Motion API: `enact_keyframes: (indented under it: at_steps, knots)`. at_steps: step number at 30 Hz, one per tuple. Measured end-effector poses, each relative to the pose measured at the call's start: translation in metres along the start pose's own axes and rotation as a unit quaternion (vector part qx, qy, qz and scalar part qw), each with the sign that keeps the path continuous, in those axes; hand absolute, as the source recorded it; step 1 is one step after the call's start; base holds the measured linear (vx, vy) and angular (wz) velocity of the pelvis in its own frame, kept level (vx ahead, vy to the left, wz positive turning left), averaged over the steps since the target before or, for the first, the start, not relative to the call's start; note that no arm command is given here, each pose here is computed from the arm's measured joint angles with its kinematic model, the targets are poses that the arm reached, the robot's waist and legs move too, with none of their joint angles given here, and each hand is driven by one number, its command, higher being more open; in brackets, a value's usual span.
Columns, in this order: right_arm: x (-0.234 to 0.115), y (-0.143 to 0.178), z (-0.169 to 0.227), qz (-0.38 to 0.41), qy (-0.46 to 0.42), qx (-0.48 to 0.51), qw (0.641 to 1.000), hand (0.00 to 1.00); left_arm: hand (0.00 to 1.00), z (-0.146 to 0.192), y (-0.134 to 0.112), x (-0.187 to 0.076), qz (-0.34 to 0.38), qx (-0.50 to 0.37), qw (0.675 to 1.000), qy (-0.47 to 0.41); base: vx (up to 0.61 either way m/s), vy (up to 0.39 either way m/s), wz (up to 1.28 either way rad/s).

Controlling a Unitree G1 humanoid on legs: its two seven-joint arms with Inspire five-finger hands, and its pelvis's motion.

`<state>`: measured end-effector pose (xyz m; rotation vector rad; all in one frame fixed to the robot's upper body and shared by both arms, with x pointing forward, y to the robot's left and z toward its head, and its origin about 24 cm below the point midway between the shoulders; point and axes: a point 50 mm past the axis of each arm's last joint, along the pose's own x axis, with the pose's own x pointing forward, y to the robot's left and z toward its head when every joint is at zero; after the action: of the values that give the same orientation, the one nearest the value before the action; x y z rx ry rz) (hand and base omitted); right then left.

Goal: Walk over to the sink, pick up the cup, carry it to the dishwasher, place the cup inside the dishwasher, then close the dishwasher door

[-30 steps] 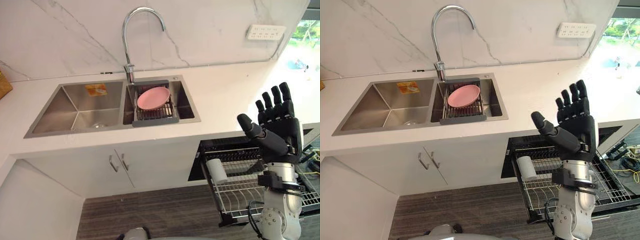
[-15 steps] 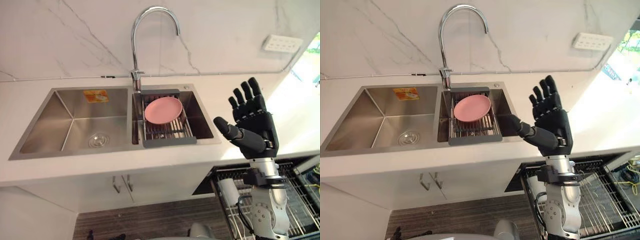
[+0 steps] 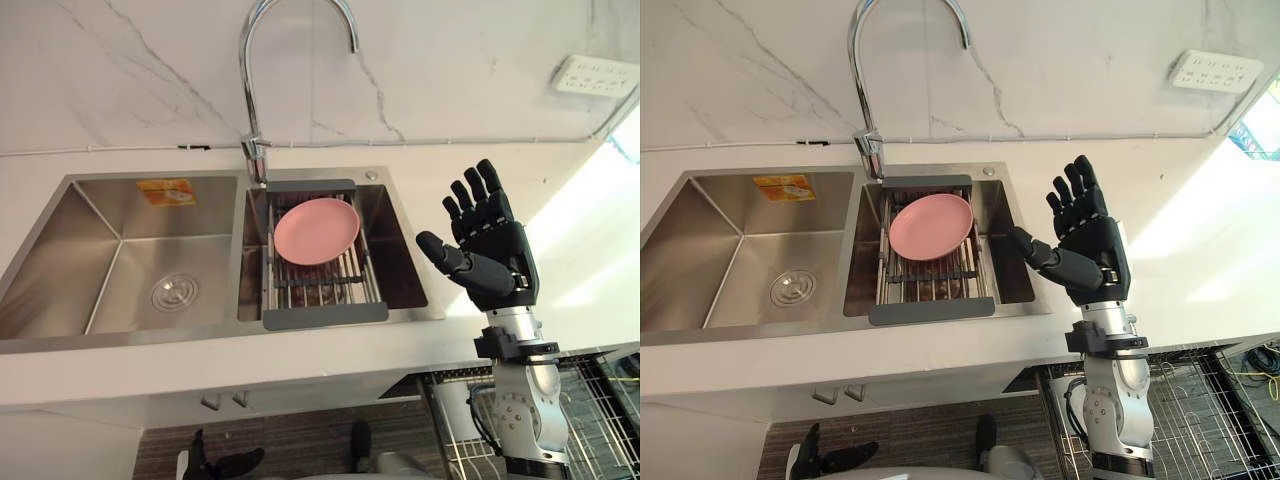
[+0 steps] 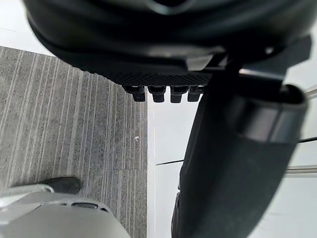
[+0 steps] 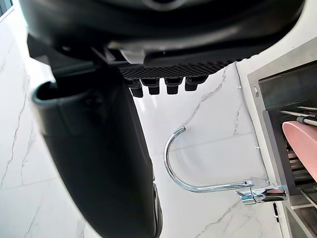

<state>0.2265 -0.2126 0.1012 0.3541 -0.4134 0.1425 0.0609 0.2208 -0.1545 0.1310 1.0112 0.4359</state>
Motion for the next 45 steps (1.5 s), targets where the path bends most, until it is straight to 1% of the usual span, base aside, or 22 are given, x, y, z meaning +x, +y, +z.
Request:
enact_keyframes:
  at_steps: [1,4,7,8,9,11,13,14,17,19,21,22,24,25,27,28,29,30,33,38,39,45]
  knots:
    - [0.000,0.000,0.000,0.000,0.000,0.000,1.000,1.00,1.00,0.000,0.000,0.000,-0.002,-0.004,1.000,0.002,0.00,0.000,0.00]
    - [0.001,0.000,0.002,0.009,0.000,-0.007,1.000,1.00,1.00,-0.003,0.001,0.002,-0.019,-0.058,0.998,0.031,0.00,0.000,0.00]
    - [0.003,0.000,0.005,0.023,0.013,-0.048,0.998,1.00,1.00,-0.014,0.004,0.001,-0.041,-0.100,0.992,0.069,0.00,0.000,0.00]
    - [0.004,0.000,0.007,0.032,0.020,-0.075,0.996,1.00,1.00,-0.018,0.004,0.001,-0.045,-0.116,0.989,0.081,0.00,0.006,0.04]
    - [0.007,0.001,0.010,0.051,0.033,-0.139,0.988,1.00,1.00,-0.023,0.004,-0.001,-0.052,-0.134,0.985,0.100,0.00,0.008,0.07]
    - [0.009,0.003,0.014,0.077,0.046,-0.214,0.973,1.00,1.00,-0.027,0.003,-0.002,-0.056,-0.139,0.982,0.114,0.00,0.005,0.09]
    - [0.014,0.012,0.019,0.116,0.054,-0.327,0.936,1.00,1.00,-0.029,0.003,-0.002,-0.056,-0.141,0.981,0.121,0.00,-0.001,0.06]
    - [0.015,0.015,0.020,0.126,0.053,-0.352,0.926,1.00,1.00,-0.029,0.003,-0.002,-0.055,-0.141,0.981,0.123,0.00,0.000,0.00]
    - [0.024,0.032,0.023,0.175,0.031,-0.467,0.866,1.00,1.00,-0.032,0.003,-0.003,-0.055,-0.138,0.980,0.134,-0.01,0.007,0.06]
    - [0.028,0.037,0.022,0.186,0.025,-0.493,0.850,1.00,1.00,-0.034,0.003,-0.003,-0.054,-0.133,0.980,0.139,-0.02,0.008,0.07]
    - [0.034,0.046,0.022,0.199,0.008,-0.542,0.816,1.00,1.00,-0.035,0.004,-0.003,-0.052,-0.131,0.979,0.145,-0.04,0.011,0.17]
    - [0.035,0.048,0.021,0.201,0.004,-0.552,0.809,1.00,1.00,-0.035,0.005,-0.003,-0.052,-0.130,0.979,0.146,-0.06,0.012,0.22]
    - [0.040,0.055,0.020,0.199,-0.016,-0.609,0.768,1.00,1.00,-0.035,0.006,-0.003,-0.051,-0.119,0.981,0.148,-0.07,0.012,0.19]
    - [0.041,0.057,0.019,0.197,-0.021,-0.620,0.759,1.00,1.00,-0.034,0.006,-0.003,-0.050,-0.118,0.981,0.148,-0.08,0.010,0.07]
    - [0.044,0.066,0.014,0.198,-0.038,-0.661,0.723,1.00,1.00,-0.034,0.009,-0.002,-0.042,-0.117,0.981,0.150,-0.09,-0.004,-0.03]
    - [0.045,0.069,0.012,0.202,-0.043,-0.672,0.711,1.00,1.00,-0.035,0.010,-0.002,-0.038,-0.116,0.981,0.151,-0.04,-0.003,0.00]
    - [0.044,0.072,0.009,0.205,-0.045,-0.675,0.707,1.00,1.00,-0.035,0.011,-0.002,-0.038,-0.115,0.981,0.153,0.00,0.000,0.00]
    - [0.044,0.076,0.005,0.214,-0.048,-0.682,0.697,1.00,1.00,-0.035,0.016,-0.001,-0.032,-0.111,0.981,0.153,0.06,0.022,0.03]
    - [0.051,0.081,-0.005,0.229,-0.045,-0.700,0.675,1.00,1.00,-0.029,0.013,0.001,-0.040,-0.099,0.983,0.151,0.04,0.018,0.07]
    - [0.057,0.071,-0.030,0.241,0.015,-0.724,0.646,1.00,1.00,-0.025,0.011,0.003,-0.044,-0.092,0.984,0.149,0.02,0.043,0.08]
    - [0.057,0.068,-0.038,0.248,0.029,-0.730,0.636,1.00,1.00,-0.025,0.011,0.003,-0.045,-0.092,0.983,0.152,0.03,0.051,0.06]
    - [0.054,0.056,-0.065,0.270,0.092,-0.736,0.614,1.00,1.00,-0.019,0.010,0.005,-0.049,-0.094,0.984,0.141,0.04,0.047,0.06]
